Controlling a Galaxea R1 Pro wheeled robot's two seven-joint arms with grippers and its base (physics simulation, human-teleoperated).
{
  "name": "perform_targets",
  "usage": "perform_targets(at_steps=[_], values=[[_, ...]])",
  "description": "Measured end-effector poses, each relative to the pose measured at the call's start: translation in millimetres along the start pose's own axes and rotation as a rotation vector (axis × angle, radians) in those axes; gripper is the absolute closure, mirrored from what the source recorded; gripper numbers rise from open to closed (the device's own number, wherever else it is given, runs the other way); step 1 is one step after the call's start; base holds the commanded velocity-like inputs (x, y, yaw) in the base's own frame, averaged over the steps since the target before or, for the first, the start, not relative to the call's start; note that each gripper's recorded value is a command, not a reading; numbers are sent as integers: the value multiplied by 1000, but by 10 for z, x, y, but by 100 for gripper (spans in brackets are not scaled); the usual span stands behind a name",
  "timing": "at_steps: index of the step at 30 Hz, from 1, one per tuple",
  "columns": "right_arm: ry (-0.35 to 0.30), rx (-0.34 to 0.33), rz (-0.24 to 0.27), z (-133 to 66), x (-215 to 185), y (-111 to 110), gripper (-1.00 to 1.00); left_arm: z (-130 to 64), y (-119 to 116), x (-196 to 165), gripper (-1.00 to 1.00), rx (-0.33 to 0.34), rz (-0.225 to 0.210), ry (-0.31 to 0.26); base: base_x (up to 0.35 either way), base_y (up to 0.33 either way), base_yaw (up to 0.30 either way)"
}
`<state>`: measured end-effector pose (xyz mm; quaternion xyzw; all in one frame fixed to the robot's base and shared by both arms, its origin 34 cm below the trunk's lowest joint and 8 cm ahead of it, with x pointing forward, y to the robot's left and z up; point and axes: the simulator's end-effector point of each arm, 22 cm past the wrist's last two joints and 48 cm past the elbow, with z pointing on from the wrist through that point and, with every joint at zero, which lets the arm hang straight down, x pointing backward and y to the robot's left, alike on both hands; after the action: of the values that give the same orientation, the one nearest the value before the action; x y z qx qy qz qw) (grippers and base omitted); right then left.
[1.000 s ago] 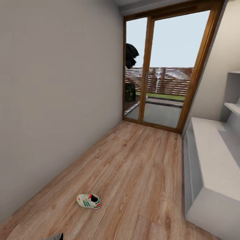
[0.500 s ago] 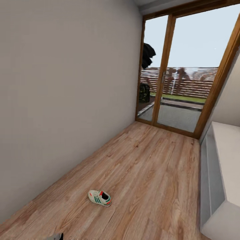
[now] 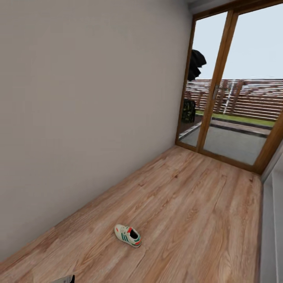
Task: Pick up the two gym shoes and the two sandals from the corridor floor and place them onto the hallstand (shoe rack) in the corridor, making sure they are on the rack and not on the floor. Arrange them so the two gym shoes are next to each other and the two sandals are next to each other.
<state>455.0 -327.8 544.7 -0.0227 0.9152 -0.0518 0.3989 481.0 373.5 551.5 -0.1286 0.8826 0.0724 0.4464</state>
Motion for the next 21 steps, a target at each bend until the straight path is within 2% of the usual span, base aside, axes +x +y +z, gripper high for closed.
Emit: perform_targets(at_steps=[16,21], values=[[-1,-1,0,1,-5,3,-100,-1,-12,4,-100,2,-1,1,220,-198,278],[-2,-6,-5,1,-5,12,-100,0,-12,4,-100,1,-1,1,155,-264,124]])
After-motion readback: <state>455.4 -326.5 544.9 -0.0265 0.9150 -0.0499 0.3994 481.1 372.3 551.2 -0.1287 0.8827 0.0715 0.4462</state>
